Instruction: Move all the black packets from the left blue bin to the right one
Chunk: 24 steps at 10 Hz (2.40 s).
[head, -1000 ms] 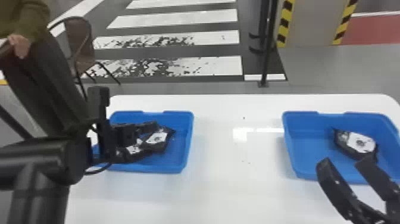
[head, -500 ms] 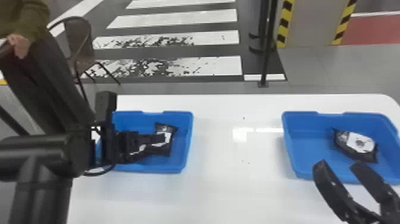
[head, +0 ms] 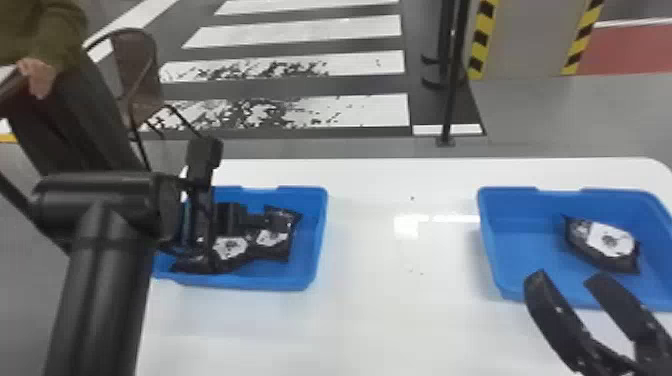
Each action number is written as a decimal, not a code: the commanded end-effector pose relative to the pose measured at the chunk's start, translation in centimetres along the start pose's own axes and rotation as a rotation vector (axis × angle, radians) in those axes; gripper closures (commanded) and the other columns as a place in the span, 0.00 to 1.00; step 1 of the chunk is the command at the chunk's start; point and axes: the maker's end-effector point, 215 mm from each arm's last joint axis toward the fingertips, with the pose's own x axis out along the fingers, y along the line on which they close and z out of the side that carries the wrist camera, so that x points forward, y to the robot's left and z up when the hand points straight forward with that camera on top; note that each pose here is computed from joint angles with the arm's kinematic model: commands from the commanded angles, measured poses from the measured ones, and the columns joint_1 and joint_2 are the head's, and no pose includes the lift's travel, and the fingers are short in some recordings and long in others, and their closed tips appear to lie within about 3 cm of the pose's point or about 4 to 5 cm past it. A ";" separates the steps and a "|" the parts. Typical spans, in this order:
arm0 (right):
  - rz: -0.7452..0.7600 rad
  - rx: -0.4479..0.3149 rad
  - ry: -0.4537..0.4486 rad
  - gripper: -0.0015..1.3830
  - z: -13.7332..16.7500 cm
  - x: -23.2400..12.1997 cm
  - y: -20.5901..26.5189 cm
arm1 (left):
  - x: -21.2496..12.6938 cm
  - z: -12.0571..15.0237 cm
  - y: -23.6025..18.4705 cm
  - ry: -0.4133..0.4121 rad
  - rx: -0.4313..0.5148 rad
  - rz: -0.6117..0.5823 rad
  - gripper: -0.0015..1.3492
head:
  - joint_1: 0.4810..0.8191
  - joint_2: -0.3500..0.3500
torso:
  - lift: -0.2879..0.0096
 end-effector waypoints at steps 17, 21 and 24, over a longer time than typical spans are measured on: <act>0.048 0.064 -0.004 0.12 -0.4 0.7 0.9 | -3.1 0.6 -3.0 -0.252 0.015 -0.187 0.90 | 0.63 0.70 | 0.50; 0.260 0.107 0.047 0.12 -1.9 4.4 3.2 | -8.3 -3.4 -15.0 -0.375 0.043 -0.610 0.90 | 0.63 0.63 | 0.50; 0.370 0.132 0.122 0.12 -3.8 6.8 3.9 | -10.1 -7.4 -22.2 -0.332 0.067 -0.759 0.90 | 0.63 0.57 | 0.50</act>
